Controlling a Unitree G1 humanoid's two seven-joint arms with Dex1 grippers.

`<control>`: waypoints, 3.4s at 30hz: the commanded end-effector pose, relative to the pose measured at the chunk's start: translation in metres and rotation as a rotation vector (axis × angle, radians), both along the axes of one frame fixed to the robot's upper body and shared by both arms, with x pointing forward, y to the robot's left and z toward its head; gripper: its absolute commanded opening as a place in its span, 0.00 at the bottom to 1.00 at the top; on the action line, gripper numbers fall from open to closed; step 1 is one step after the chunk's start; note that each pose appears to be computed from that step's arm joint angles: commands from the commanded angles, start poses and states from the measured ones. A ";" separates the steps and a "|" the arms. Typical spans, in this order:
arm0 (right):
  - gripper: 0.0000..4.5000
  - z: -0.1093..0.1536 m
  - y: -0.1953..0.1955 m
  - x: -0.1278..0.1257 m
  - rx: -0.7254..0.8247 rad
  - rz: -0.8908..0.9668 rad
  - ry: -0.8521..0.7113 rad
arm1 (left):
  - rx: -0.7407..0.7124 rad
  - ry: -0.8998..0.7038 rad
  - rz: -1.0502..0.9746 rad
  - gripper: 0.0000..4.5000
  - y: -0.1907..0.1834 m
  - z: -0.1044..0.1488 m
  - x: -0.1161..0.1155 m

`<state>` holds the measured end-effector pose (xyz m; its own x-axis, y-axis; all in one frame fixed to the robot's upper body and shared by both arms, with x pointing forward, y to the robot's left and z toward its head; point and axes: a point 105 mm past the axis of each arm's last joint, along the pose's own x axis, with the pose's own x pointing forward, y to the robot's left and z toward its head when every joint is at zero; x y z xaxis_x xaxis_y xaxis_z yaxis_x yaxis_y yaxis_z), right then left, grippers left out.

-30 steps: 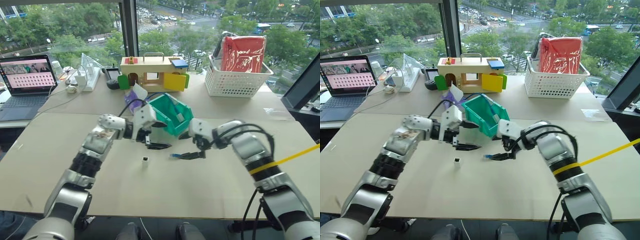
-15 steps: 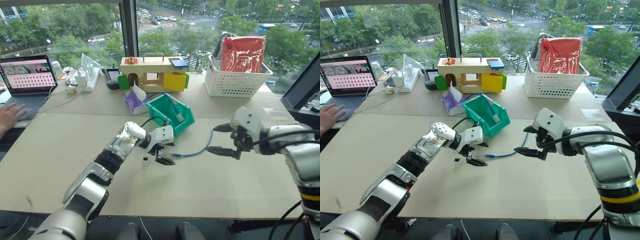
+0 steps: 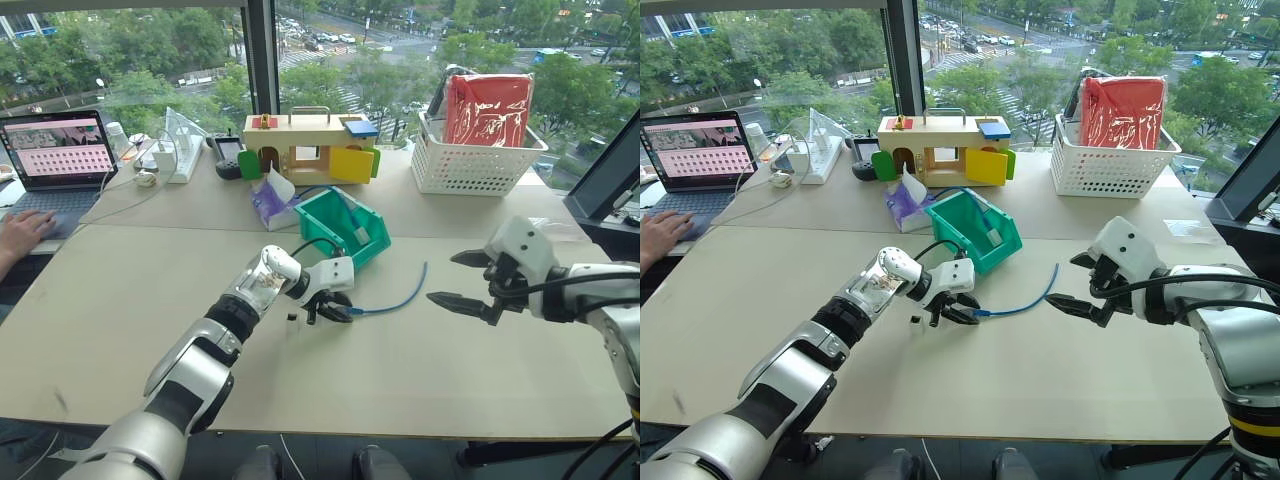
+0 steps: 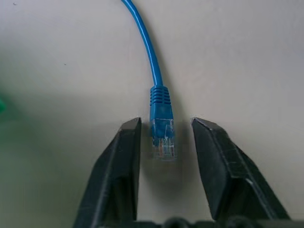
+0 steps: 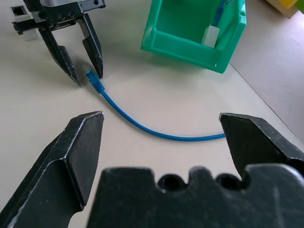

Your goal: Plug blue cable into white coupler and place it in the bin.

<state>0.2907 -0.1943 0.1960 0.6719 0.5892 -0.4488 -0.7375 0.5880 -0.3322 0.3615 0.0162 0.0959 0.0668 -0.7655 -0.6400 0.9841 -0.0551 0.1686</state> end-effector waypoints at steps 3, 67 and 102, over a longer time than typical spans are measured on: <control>1.00 -0.025 -0.010 -0.020 0.153 -0.107 0.152 | -0.142 0.015 -0.051 0.02 -0.018 0.022 -0.012; 0.16 -0.054 0.066 -0.050 1.463 -0.574 0.494 | -0.385 0.222 0.114 0.02 -0.047 0.048 -0.072; 0.00 0.004 0.021 0.003 1.291 -0.389 0.275 | -0.762 -0.077 0.564 0.99 0.121 0.148 -0.021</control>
